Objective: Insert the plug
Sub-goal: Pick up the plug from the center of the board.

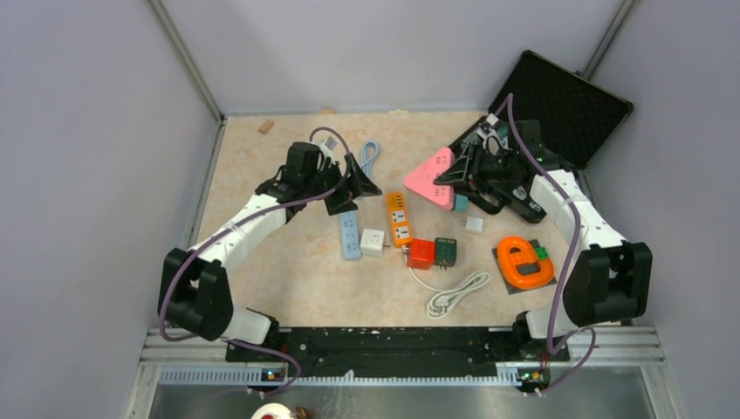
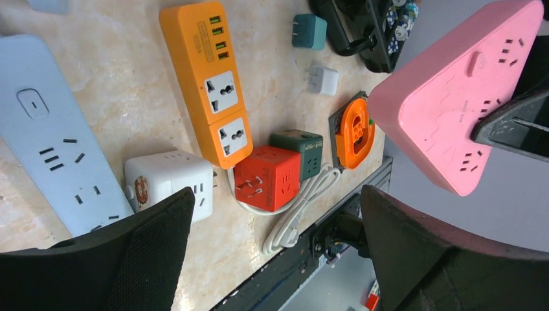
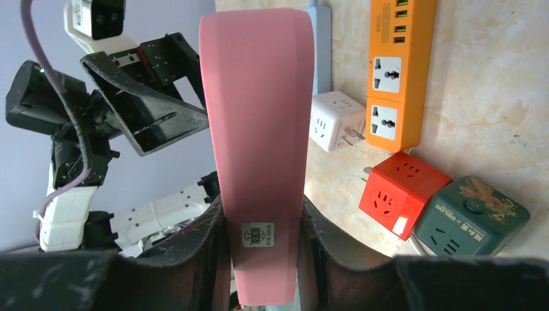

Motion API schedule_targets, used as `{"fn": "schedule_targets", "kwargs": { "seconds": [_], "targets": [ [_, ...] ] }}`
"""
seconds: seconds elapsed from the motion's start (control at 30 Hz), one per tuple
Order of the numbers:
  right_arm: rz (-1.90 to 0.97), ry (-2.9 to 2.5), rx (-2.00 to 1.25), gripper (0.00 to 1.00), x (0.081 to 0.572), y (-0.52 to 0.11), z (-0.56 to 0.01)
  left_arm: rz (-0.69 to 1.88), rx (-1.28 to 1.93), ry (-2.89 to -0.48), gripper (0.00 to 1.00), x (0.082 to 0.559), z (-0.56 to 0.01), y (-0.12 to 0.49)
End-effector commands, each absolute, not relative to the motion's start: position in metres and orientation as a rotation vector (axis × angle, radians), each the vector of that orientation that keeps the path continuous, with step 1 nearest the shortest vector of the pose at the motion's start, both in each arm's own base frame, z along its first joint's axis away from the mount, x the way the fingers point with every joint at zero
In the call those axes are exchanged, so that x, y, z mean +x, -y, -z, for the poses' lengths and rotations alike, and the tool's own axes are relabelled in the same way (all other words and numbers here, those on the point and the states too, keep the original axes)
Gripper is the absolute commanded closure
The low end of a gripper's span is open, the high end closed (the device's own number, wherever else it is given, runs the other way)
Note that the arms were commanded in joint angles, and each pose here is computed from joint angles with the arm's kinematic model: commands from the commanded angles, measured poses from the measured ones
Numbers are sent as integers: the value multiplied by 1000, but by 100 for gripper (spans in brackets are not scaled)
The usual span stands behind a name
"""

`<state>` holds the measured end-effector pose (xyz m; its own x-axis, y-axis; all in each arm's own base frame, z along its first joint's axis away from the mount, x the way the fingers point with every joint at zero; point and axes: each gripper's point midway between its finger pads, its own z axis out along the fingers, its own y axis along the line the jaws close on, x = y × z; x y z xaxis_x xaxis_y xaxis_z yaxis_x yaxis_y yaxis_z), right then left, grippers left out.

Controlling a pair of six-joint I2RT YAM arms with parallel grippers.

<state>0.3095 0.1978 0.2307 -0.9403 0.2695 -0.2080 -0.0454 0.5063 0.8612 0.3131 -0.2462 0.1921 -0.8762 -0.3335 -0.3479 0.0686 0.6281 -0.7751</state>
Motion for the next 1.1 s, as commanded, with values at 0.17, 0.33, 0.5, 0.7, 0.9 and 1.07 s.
{"fn": "schedule_targets", "kwargs": {
  "seconds": [0.17,0.33,0.5,0.7,0.9,1.07],
  "targets": [
    [-1487,-2476,215,100,308,-196,-218,1310,-151,-2411,7,321,-193,270],
    [-1499,-2472,206,100,308,-196,-221,1345,-147,-2389,7,324,-199,275],
    [-1574,-2385,280,100,316,-201,-237,1520,-200,-2238,6,332,-233,287],
    [-1743,-2152,520,100,328,-205,-269,1807,-350,-1992,7,342,-287,298],
    [-1781,-2097,576,100,330,-205,-279,1948,-345,-1921,7,347,-312,324],
    [-1795,-2069,575,100,332,-205,-288,1993,-345,-1987,15,343,-302,356]
  ]
}}
